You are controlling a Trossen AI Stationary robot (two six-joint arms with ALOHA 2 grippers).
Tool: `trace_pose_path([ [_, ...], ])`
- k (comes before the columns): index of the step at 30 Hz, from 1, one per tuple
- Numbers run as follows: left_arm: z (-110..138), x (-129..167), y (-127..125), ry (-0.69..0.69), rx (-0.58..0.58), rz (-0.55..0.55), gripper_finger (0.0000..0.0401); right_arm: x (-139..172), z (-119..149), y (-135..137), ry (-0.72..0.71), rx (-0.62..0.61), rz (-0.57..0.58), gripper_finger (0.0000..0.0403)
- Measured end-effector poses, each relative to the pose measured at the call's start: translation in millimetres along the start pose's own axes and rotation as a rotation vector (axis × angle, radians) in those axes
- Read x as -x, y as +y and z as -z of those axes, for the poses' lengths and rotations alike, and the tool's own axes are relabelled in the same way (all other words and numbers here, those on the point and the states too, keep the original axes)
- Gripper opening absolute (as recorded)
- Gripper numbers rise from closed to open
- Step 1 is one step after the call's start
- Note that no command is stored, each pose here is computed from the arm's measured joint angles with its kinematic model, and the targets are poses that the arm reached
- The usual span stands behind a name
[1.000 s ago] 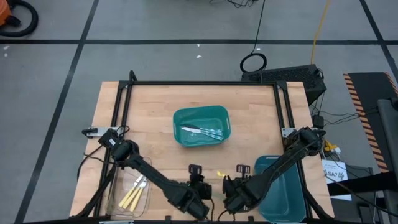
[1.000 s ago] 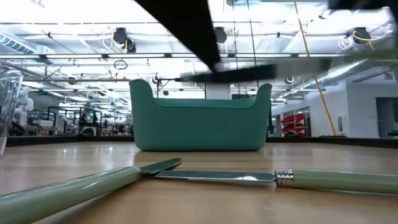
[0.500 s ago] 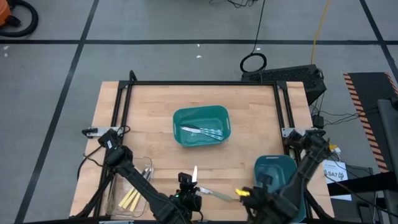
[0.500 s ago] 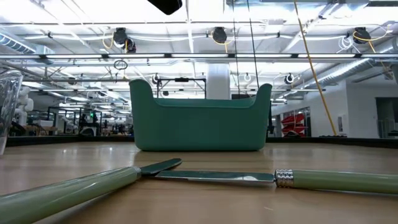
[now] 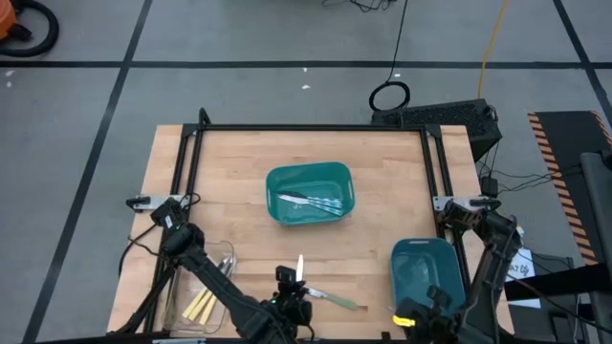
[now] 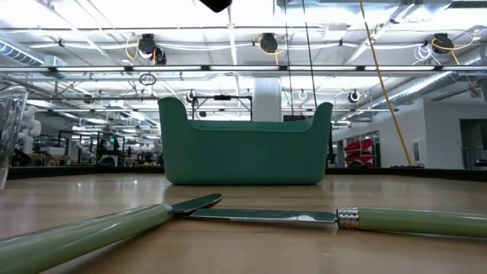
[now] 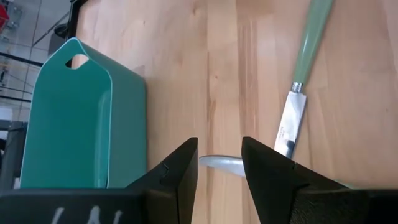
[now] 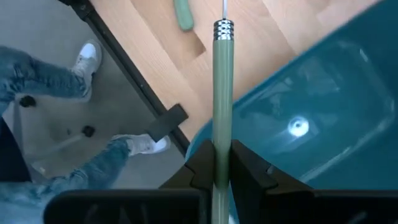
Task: Sort silverware by color (type)
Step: Put the top green knife into the blue bin
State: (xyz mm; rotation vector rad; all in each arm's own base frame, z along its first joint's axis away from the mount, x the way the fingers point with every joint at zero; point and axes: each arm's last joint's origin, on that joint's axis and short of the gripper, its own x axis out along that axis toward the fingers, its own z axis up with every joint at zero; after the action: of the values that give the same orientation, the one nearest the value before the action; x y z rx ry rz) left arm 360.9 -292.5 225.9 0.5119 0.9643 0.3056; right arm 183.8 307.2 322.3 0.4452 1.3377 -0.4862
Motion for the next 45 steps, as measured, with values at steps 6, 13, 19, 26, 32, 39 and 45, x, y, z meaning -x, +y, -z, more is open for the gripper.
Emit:
trace_pose_path([
  [6, -6.2, -4.2, 1.7, -0.027, 0.045, 0.013, 0.0134, 2.9, 15.8, -1.5, 0.003, -0.091, -0.008, 0.0024],
  [13, -12.1, -5.3, -0.2, -0.056, 0.060, 0.058, 0.0134, 6.5, 36.5, -4.5, 0.057, -0.209, -0.002, 0.0024],
  [19, -14.6, -5.0, -1.1, -0.075, 0.076, 0.070, 0.0134, 5.4, 52.0, -8.7, 0.052, -0.300, 0.012, 0.0024],
  [26, -15.4, -4.5, -1.9, -0.071, 0.081, 0.101, 0.0134, -14.8, 57.4, -13.4, 0.021, -0.283, 0.089, 0.0025],
  [32, -15.4, -4.5, -2.0, -0.070, 0.083, 0.102, 0.0134, -23.8, 58.6, -15.8, 0.010, -0.281, 0.126, 0.0025],
  [39, -15.5, -4.5, -2.0, -0.070, 0.093, 0.103, 0.0134, -49.5, 64.5, -25.8, 0.044, -0.280, 0.264, 0.0025],
  [45, -15.0, -3.4, -3.1, -0.070, 0.123, 0.107, 0.0134, -70.2, 66.8, -35.6, 0.036, -0.274, 0.363, 0.0029],
])
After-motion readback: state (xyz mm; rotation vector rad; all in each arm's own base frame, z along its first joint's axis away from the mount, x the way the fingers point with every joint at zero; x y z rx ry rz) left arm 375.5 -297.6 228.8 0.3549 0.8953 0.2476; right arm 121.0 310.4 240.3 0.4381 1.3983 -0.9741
